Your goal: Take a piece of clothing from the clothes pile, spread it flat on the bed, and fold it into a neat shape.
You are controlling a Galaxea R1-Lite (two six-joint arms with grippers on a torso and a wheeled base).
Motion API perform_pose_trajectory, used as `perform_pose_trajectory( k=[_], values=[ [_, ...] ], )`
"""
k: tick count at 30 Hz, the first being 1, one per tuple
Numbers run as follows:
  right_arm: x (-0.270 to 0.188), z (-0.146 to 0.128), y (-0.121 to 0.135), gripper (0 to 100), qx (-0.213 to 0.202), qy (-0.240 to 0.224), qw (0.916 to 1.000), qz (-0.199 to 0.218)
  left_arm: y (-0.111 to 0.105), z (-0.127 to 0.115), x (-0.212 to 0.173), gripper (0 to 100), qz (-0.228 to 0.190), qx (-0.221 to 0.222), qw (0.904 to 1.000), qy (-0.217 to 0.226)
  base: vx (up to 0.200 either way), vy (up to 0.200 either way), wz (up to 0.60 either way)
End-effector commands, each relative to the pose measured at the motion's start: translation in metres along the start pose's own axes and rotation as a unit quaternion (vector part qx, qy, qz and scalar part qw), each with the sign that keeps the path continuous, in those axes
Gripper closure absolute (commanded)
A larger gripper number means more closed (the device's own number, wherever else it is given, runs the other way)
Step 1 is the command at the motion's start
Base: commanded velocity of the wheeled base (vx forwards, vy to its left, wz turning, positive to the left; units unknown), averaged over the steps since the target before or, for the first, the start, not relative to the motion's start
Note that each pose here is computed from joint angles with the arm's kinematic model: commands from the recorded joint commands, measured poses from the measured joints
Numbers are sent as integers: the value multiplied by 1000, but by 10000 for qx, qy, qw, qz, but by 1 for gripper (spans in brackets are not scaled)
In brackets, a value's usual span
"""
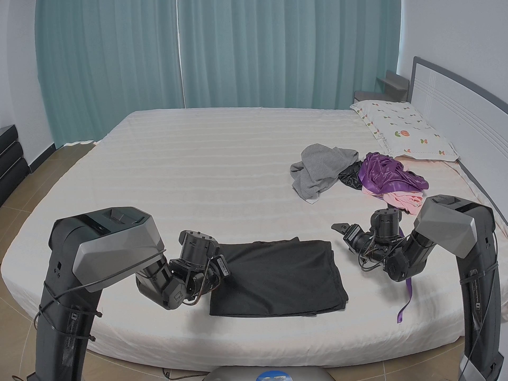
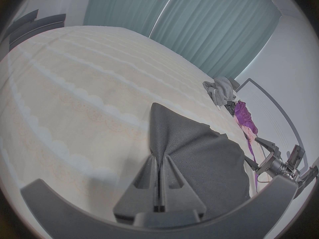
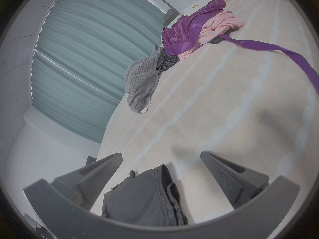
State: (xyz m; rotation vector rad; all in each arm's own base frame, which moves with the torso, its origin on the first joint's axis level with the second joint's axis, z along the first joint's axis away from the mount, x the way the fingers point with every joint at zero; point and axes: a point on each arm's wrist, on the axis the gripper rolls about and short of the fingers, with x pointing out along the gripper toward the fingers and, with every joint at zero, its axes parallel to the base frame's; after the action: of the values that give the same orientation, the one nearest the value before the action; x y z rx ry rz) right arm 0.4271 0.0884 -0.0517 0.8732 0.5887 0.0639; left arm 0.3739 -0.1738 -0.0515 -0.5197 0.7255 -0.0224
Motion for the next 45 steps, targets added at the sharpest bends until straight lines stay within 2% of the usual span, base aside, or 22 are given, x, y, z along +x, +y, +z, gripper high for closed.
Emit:
perform_pose_trajectory(
  k=[1, 11, 28, 45],
  values=[
    [0, 0, -1, 0, 1, 7, 10000, -5, 2, 2, 0, 100, 72, -29, 9999, -73, 0, 200, 0],
    [0, 0, -1, 0, 11, -3, 10000, -3, 5, 2, -3, 100, 336, -5, 9994, -91, 0, 200, 0],
    [0, 1, -1, 0, 15, -9, 10000, -7, 19, 15, -6, 100, 492, -142, 9985, -191, 0, 200, 0],
    [0, 1, -1, 0, 7, -9, 10000, -7, 21, 17, -4, 100, 527, -172, 9983, -197, 0, 200, 0]
  ],
)
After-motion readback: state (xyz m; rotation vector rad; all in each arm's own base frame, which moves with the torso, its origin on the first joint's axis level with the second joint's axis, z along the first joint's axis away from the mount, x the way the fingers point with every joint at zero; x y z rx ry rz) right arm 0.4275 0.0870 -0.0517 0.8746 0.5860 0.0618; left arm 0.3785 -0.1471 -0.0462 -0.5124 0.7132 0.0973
